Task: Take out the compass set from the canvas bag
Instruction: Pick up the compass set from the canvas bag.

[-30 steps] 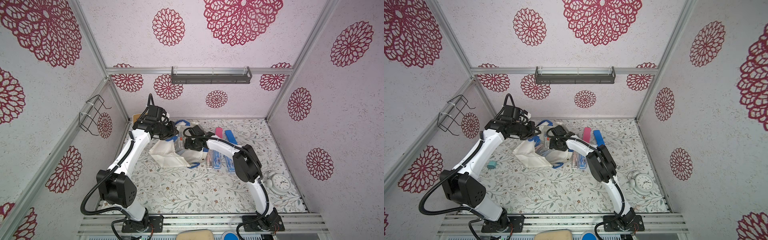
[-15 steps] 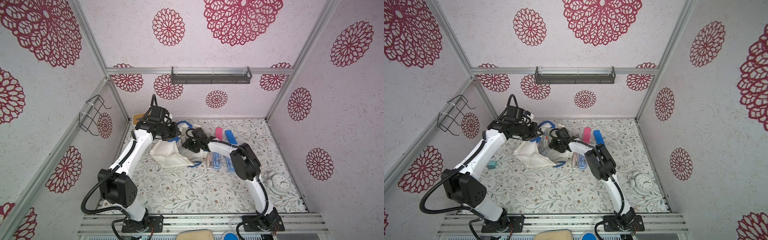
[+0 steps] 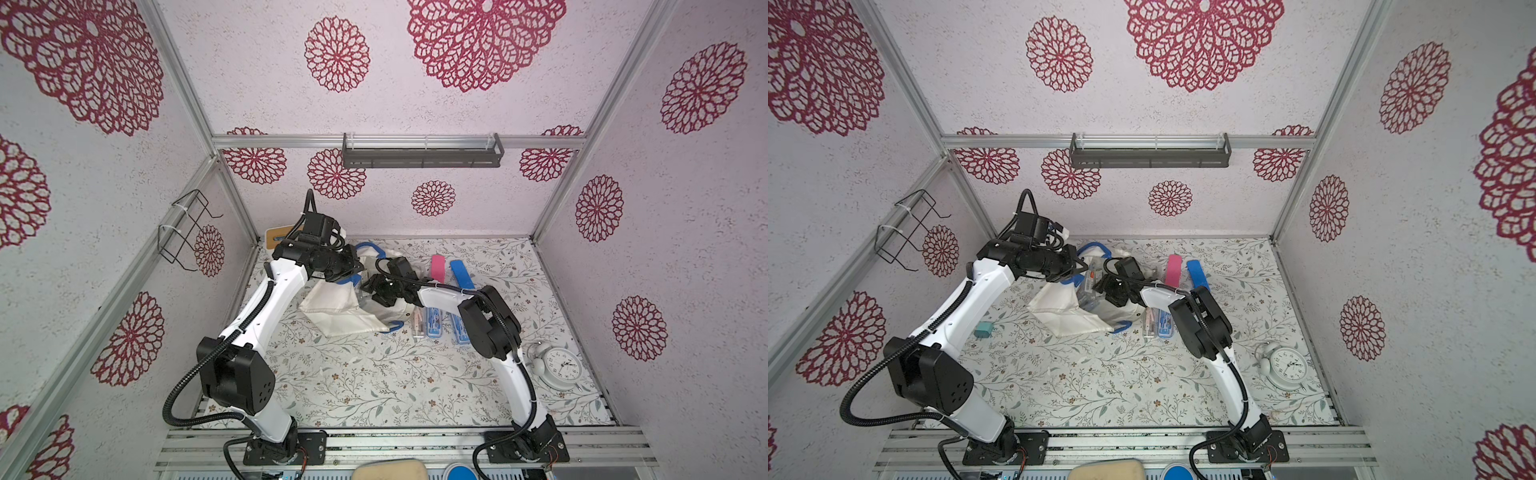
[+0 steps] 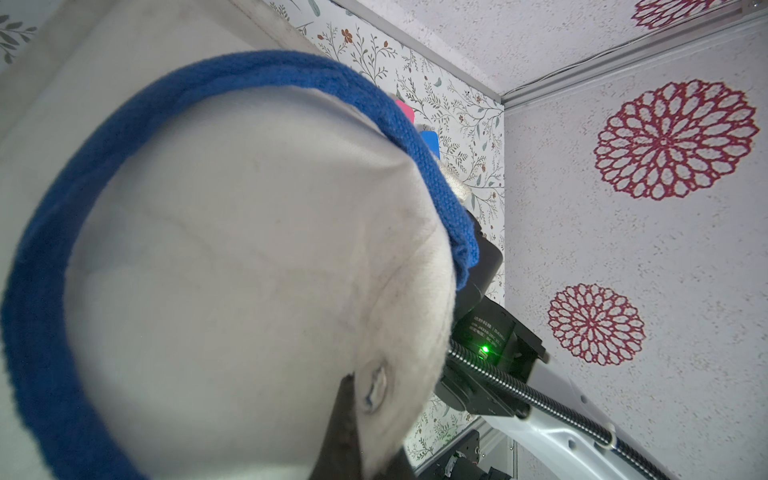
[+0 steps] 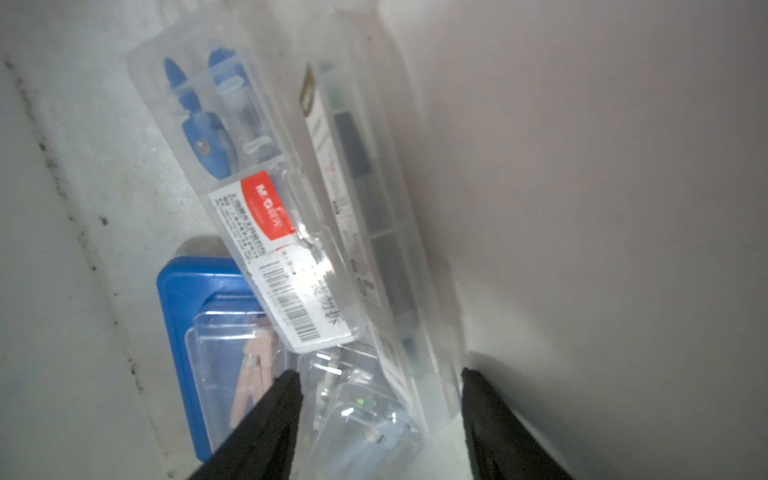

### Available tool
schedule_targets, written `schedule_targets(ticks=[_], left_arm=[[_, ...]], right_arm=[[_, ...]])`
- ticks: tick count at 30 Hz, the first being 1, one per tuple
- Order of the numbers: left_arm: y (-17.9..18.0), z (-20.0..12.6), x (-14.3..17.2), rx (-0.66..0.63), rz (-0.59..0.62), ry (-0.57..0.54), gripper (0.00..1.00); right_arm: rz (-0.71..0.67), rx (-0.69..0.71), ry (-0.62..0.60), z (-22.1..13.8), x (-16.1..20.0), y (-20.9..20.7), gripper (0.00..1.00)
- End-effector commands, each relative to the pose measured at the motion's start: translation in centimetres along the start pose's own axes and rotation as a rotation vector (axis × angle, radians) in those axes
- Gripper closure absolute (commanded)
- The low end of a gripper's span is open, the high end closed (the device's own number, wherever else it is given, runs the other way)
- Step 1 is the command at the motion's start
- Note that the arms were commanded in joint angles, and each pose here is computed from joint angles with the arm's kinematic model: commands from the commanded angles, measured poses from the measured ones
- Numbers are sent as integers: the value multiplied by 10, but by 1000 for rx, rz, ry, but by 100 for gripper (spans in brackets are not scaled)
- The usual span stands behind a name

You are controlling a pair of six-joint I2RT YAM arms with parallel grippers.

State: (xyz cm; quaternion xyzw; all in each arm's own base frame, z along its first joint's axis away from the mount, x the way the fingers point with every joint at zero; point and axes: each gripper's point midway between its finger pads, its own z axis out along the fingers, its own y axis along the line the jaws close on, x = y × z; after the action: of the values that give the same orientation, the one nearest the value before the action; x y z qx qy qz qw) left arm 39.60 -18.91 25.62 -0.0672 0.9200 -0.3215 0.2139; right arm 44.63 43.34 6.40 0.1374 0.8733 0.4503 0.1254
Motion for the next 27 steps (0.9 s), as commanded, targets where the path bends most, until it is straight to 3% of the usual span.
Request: schedule_targets(ticks=[1, 4, 7, 11, 13, 21, 27], left_arm=[[-15, -9, -2, 41, 11, -10, 100], [-16, -9, -1, 42, 12, -12, 100], [-17, -8, -1, 42, 13, -12, 100], [-19, -7, -1, 45, 16, -10, 100], [-20, -7, -2, 46, 18, -11, 100], [-22, -9, -3, 44, 23, -18, 100], [-17, -5, -7, 30, 14, -37, 100]], right_arm=[[166, -31, -32, 2, -26, -26, 51], [164, -113, -59, -5, -33, -11, 60], [143, -169, -83, -12, -38, 4, 62], [161, -160, -76, -8, -38, 3, 44], [179, -145, -71, -3, -39, -2, 44], [184, -137, -61, 0, -40, -3, 73], [151, -159, -74, -26, -38, 10, 80]])
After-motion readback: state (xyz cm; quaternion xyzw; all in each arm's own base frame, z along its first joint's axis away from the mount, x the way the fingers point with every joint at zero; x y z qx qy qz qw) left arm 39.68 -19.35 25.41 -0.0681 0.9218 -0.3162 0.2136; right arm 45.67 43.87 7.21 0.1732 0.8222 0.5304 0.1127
